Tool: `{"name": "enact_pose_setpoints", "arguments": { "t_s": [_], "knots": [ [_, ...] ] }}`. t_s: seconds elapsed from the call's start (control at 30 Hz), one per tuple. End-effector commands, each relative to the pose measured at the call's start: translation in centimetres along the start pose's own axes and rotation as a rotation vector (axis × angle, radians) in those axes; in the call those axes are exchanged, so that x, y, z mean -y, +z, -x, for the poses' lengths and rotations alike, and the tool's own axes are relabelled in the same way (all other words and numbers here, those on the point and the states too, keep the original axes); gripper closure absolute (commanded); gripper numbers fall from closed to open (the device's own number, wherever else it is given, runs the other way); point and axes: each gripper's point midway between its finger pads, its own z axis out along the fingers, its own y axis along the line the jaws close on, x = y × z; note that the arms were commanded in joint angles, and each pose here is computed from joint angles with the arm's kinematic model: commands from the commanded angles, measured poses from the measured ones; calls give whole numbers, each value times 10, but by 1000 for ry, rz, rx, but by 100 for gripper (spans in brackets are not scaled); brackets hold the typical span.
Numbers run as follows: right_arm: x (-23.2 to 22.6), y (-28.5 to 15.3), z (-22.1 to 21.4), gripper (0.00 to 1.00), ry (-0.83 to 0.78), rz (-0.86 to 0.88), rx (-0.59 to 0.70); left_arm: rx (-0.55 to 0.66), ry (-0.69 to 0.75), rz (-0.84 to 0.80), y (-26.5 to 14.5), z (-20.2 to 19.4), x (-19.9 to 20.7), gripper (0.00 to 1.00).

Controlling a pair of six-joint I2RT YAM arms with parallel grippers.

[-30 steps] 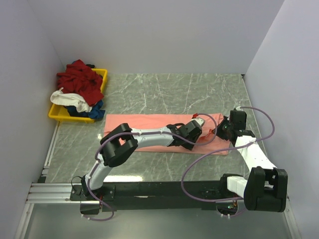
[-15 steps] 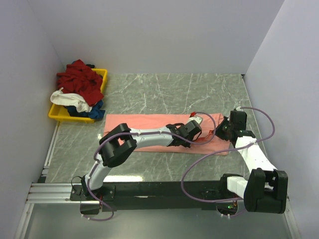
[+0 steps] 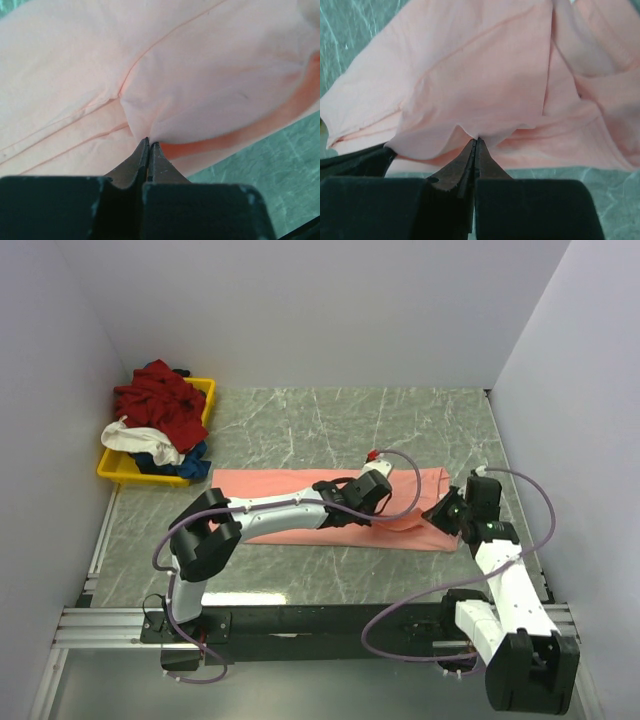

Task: Fold and stack the t-shirts
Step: Fold the tshirt

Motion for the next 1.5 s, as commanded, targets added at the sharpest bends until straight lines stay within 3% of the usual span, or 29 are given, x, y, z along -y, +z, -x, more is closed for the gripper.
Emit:
{"name": "enact_pose_setpoints", "arguments": {
  "t_s": [0.0, 0.13, 0.17, 0.33, 0.5, 0.67, 1.07, 1.47],
  "knots": [
    [0, -7, -25, 100, 55, 39, -60, 1, -20, -19, -8, -1, 0, 99],
    [0, -14, -36, 100, 82, 54, -79, -17, -21, -44, -7, -9, 3, 93],
    [2, -17, -36, 91, 80, 44, -74, -22, -23, -60, -9, -11, 6, 82],
    [-8, -30, -32, 72, 84, 85, -43, -18, -53, -105, -18, -9, 5, 61],
    [-16, -35, -13, 66, 66, 86, 18, 19, -121, -188, -43, 13, -4, 52],
    [-24, -11, 1, 66, 84, 83, 17, 9, -204, -163, -44, 18, -38, 58],
    [0, 59, 23, 66, 102, -140, 8, -144, -386, 94, -20, -66, -143, 82],
    [10, 127, 38, 68, 78, -284, -145, -186, -475, 184, -18, -109, -162, 90]
  ]
}}
